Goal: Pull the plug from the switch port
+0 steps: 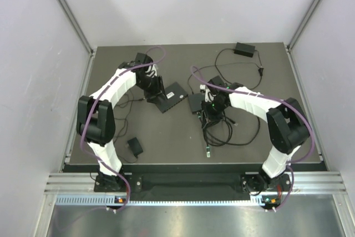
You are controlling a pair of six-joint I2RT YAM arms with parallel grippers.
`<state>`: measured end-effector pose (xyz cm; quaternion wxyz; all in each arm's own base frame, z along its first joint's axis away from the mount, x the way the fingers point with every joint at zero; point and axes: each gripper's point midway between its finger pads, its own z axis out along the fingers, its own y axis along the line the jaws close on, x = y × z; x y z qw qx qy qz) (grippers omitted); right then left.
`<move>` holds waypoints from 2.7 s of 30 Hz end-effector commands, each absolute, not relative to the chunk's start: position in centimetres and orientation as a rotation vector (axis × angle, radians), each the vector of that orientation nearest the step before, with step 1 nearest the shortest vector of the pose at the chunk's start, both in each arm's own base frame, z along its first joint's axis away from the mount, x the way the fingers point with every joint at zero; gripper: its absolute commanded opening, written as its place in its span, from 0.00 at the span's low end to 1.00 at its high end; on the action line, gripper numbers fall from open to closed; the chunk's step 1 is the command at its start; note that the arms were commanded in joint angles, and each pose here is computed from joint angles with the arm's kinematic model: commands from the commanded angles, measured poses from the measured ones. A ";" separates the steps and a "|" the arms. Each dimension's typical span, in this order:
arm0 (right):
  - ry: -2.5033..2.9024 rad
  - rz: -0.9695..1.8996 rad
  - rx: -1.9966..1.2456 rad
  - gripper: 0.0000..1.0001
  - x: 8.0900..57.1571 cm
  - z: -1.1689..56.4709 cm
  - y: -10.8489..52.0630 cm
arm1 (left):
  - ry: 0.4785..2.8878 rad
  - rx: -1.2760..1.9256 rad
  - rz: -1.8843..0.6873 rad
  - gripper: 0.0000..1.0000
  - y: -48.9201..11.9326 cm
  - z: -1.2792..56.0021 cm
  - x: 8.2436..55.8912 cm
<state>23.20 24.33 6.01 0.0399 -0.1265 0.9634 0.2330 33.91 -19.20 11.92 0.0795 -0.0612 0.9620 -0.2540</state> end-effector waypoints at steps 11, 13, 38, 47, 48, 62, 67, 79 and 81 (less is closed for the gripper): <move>2.784 0.670 -0.358 0.50 26.3 11.0 23.0 | 2.847 -0.109 -0.825 0.46 -22.5 13.0 34.3; 2.769 0.661 -0.286 0.50 27.6 11.4 21.5 | 2.847 -0.097 -0.831 0.46 -23.1 13.0 34.4; 2.771 0.795 -0.023 0.36 32.2 7.7 22.2 | 2.773 -0.222 -0.737 0.45 -24.1 15.4 31.8; 2.805 0.826 -0.047 0.38 31.6 6.3 24.5 | 2.798 -0.193 -0.699 0.45 -23.8 15.5 31.8; 2.805 0.823 -0.052 0.38 31.6 6.2 24.7 | 2.797 -0.184 -0.707 0.45 -23.9 15.6 31.8; 2.834 0.792 -0.066 0.12 30.8 4.0 25.1 | 2.757 -0.172 -0.761 0.45 -24.3 15.9 31.6; 2.781 0.791 -0.070 0.00 31.5 5.8 24.8 | 2.751 -0.144 -0.756 0.45 -24.7 16.7 32.5; 2.532 0.937 0.225 0.00 35.6 15.2 17.6 | 2.785 -0.108 -0.771 0.45 -25.3 15.8 32.9; 2.468 0.928 0.344 0.00 37.0 16.0 14.7 | 2.788 -0.101 -0.766 0.45 -25.3 15.7 33.0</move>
